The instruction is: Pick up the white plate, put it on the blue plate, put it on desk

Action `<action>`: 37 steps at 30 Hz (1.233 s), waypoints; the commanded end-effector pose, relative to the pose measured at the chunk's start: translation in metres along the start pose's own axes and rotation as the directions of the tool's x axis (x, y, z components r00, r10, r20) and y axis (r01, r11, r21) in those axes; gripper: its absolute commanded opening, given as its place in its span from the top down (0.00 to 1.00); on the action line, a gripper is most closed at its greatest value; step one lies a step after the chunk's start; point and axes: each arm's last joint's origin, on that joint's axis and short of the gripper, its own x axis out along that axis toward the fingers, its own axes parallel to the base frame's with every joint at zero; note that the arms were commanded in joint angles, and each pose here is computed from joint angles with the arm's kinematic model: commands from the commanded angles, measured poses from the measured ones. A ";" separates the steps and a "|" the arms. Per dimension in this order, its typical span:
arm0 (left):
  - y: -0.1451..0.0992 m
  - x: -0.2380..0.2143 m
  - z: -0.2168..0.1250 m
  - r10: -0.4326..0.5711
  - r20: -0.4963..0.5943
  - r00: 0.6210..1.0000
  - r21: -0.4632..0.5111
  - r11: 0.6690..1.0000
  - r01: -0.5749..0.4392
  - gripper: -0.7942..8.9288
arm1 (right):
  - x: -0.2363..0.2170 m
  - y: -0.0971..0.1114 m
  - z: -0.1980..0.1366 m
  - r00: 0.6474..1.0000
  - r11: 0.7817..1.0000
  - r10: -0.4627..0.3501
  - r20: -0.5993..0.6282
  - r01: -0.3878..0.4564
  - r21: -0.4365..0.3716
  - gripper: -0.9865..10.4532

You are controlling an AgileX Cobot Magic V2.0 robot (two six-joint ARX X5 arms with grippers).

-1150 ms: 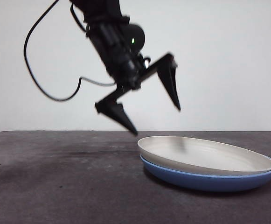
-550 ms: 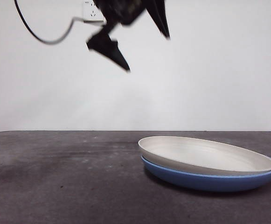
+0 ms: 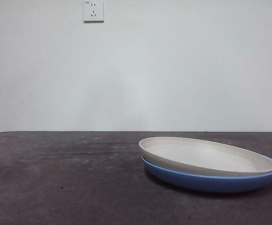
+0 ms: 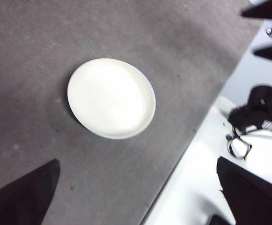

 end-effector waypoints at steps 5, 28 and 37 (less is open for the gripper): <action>-0.019 -0.022 -0.055 0.014 0.032 0.999 0.073 0.997 -0.016 0.24 | 0.024 -0.010 0.005 0.997 0.997 0.002 -0.077 0.004 0.076 0.42; -0.033 -0.017 -0.156 0.032 0.139 0.990 -0.008 0.999 -0.031 0.24 | 0.168 -0.071 0.014 0.906 0.964 0.116 -0.407 -0.004 0.267 0.42; -0.039 -0.026 -0.164 0.036 0.183 0.983 -0.027 0.999 -0.031 0.24 | 0.215 -0.093 -0.004 0.857 0.954 0.096 -0.507 0.066 0.291 0.42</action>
